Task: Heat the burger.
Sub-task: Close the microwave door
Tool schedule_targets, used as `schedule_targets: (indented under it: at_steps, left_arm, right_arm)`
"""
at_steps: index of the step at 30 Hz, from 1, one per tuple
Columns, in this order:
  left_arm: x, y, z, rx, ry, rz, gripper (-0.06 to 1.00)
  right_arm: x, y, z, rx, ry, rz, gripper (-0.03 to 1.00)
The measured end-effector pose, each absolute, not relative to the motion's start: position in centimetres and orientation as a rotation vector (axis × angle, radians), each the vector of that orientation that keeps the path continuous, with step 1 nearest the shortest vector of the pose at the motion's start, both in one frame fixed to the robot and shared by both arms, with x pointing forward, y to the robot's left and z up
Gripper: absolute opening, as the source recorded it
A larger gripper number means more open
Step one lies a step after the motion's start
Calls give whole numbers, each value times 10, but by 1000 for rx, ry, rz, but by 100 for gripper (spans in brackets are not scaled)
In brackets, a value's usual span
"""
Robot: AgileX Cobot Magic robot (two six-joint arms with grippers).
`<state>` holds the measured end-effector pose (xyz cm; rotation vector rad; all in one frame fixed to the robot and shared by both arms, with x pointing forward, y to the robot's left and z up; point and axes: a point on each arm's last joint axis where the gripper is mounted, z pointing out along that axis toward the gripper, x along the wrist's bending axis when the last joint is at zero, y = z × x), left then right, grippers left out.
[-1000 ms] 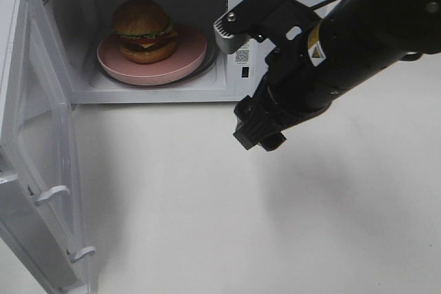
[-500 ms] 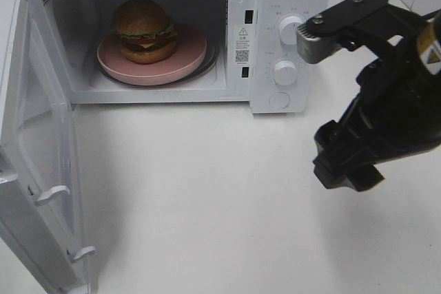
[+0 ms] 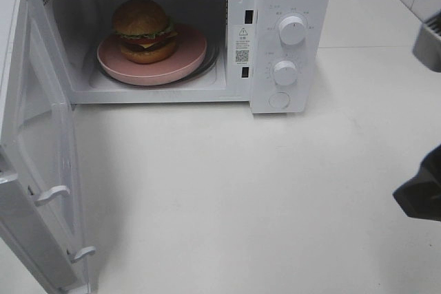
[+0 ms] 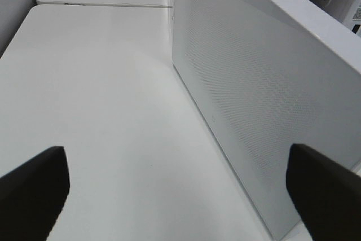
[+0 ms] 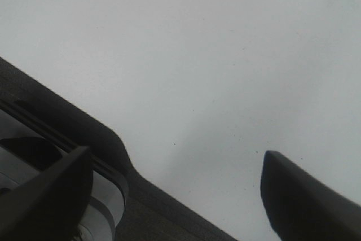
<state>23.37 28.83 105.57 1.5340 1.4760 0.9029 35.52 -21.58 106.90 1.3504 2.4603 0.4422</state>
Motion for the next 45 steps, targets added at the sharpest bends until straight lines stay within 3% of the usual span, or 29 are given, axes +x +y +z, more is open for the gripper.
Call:
schedule_targets:
  at_steps: [22,45]
  left_arm:
    - [234,288,1056,1534,1476,903,99]
    - [234,288,1056,1534,1476,903,99]
  right_arm:
    - [291,-297,1063,1665,1946,656,76]
    - [232,-316,1051,1621,1518,915,76]
